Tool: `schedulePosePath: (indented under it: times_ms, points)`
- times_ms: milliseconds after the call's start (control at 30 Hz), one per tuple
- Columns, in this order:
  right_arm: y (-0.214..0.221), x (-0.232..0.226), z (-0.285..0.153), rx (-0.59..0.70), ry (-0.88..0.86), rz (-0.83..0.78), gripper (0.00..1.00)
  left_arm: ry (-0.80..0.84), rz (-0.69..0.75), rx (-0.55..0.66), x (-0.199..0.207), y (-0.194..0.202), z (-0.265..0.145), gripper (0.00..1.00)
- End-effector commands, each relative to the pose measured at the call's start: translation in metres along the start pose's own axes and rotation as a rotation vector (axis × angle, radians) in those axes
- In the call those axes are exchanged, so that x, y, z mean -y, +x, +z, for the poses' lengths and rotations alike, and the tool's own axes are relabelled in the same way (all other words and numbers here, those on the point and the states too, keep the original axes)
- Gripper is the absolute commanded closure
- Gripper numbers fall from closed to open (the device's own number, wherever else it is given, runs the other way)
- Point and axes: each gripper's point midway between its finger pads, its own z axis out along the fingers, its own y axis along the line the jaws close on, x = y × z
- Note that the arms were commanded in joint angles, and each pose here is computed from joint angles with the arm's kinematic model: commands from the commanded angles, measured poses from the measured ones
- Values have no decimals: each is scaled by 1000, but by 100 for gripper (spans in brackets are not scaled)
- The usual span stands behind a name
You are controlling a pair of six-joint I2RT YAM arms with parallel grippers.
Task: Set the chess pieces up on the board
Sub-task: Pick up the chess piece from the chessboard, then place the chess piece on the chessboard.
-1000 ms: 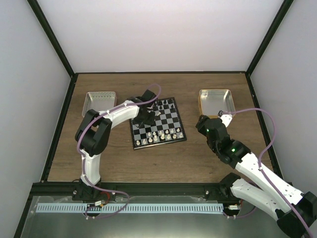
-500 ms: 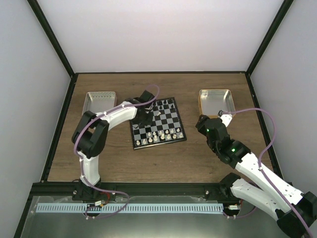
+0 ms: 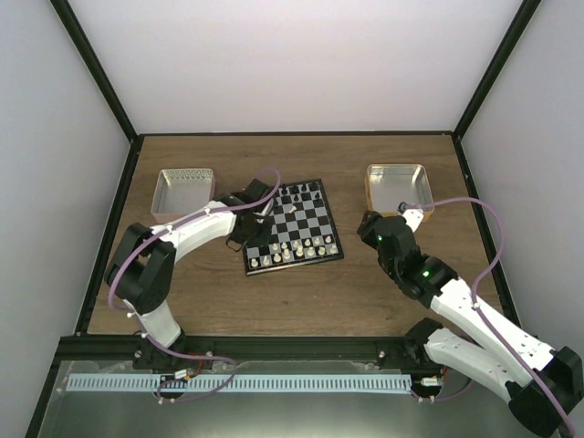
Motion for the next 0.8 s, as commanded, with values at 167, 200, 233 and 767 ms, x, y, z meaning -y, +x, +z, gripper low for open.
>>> schedulePosePath:
  times_ms: [167, 200, 233, 767]
  points:
    - [-2, -1, 0, 12, -4, 11, 33, 68, 11, -35, 15, 10, 9, 90]
    - [-2, 0, 0, 14, -2, 11, 33, 69, 13, -39, 16, 12, 10, 90]
    - [-3, 0, 0, 15, -1, 10, 33, 68, 17, -43, 17, 13, 11, 90]
    - [-2, 1, 0, 12, -1, 9, 33, 31, 30, -80, 13, 25, 20, 86]
